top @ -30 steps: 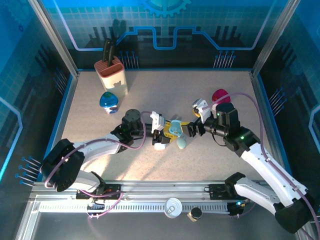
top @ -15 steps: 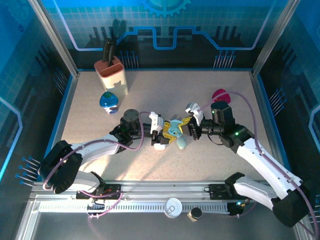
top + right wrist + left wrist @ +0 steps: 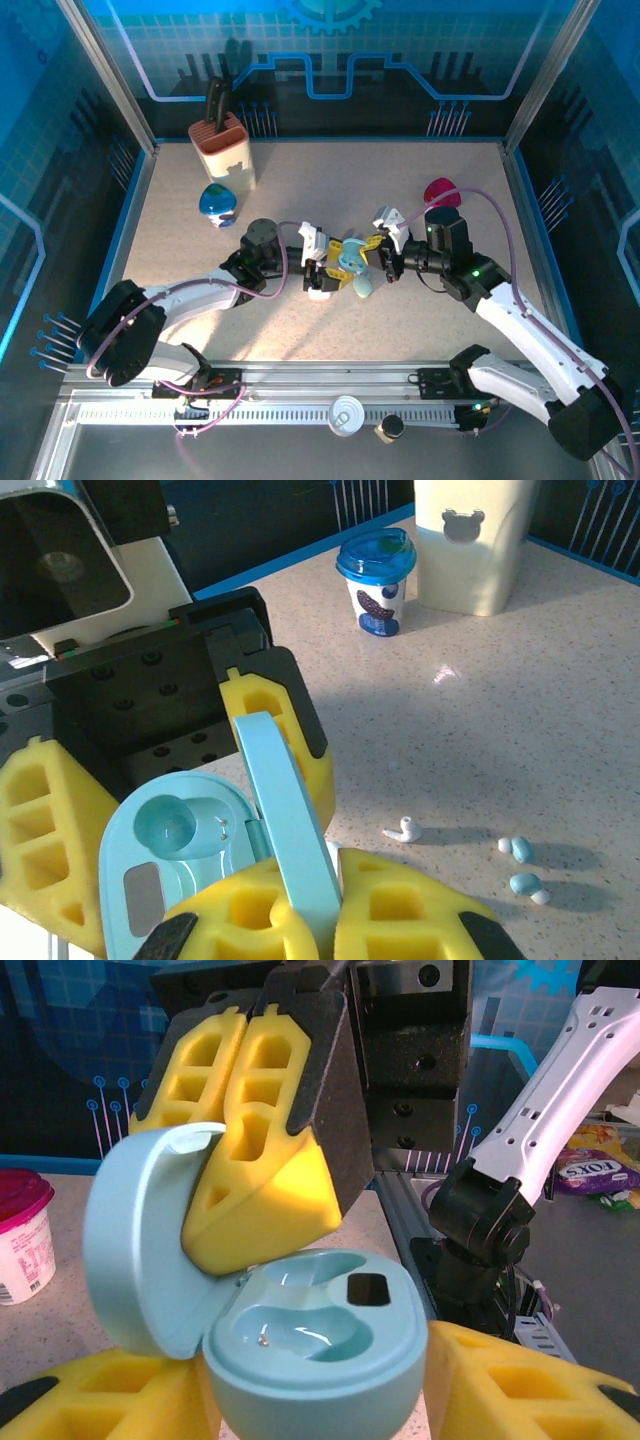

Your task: Insert the wireless bluetooth earbuds into the charging case

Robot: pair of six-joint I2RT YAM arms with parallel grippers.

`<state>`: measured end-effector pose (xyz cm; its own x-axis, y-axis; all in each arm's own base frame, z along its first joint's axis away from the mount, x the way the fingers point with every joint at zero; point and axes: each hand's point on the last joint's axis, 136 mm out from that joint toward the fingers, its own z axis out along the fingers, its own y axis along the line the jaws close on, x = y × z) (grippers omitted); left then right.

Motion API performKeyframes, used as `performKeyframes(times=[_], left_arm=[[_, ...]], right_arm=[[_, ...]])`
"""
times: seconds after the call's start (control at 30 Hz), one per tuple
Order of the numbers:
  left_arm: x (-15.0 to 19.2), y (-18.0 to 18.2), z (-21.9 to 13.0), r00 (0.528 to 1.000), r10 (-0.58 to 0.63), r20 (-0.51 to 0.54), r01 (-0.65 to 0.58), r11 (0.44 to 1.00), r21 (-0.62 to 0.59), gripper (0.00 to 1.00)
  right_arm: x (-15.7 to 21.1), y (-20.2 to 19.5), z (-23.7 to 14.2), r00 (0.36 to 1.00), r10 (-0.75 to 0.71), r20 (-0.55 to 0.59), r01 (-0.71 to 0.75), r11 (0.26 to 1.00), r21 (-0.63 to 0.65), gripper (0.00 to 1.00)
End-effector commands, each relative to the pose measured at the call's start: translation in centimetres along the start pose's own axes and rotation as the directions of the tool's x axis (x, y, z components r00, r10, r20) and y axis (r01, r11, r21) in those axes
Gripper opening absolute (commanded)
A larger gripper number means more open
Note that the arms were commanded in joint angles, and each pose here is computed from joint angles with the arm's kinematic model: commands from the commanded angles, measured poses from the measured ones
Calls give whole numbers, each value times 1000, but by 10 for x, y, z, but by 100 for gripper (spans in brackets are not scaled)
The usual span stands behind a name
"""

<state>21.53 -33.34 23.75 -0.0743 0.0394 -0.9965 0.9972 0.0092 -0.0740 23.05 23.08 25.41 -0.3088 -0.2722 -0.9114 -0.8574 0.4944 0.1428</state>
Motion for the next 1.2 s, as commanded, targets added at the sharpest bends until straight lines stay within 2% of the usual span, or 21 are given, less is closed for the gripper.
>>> performKeyframes(times=[0.0, 0.13, 0.53, 0.7, 0.9, 0.97, 1.07, 1.17], left_arm=[[-11, 2, 4, 999, 7, 31, -8, 1000, 8, 55], [-11, 4, 5, 999, -5, 31, 5, 1000, 3, 57], [-11, 11, 9, 998, -47, 43, 47, 999, -1, 48], [-12, 12, 9, 998, -48, 46, 49, 999, -9, 51], [-11, 14, 9, 997, -55, 45, 56, 998, -12, 50], [-11, 13, 10, 997, -59, 43, 60, 998, -9, 46], [-10, 14, 10, 997, -61, 42, 62, 998, -10, 35], [-9, 15, 9, 998, -55, 41, 56, 998, -16, 31]], right_arm=[[-5, -2, -1, 999, -45, 31, 44, 999, 29, 0], [-4, -4, -1, 998, -52, 32, 51, 998, 42, 0], [-3, 0, 1, 998, -55, 38, 54, 998, 23, 0], [0, -2, 2, 998, -59, 27, 58, 998, 34, 0], [1, -5, 3, 998, -60, 21, 59, 997, 50, 0], [1, -6, 4, 998, -60, 21, 59, 997, 50, 0], [1, -5, 3, 998, -57, 22, 56, 997, 46, 0], [-1, -5, 1, 998, -51, 32, 49, 997, 56, 0]])
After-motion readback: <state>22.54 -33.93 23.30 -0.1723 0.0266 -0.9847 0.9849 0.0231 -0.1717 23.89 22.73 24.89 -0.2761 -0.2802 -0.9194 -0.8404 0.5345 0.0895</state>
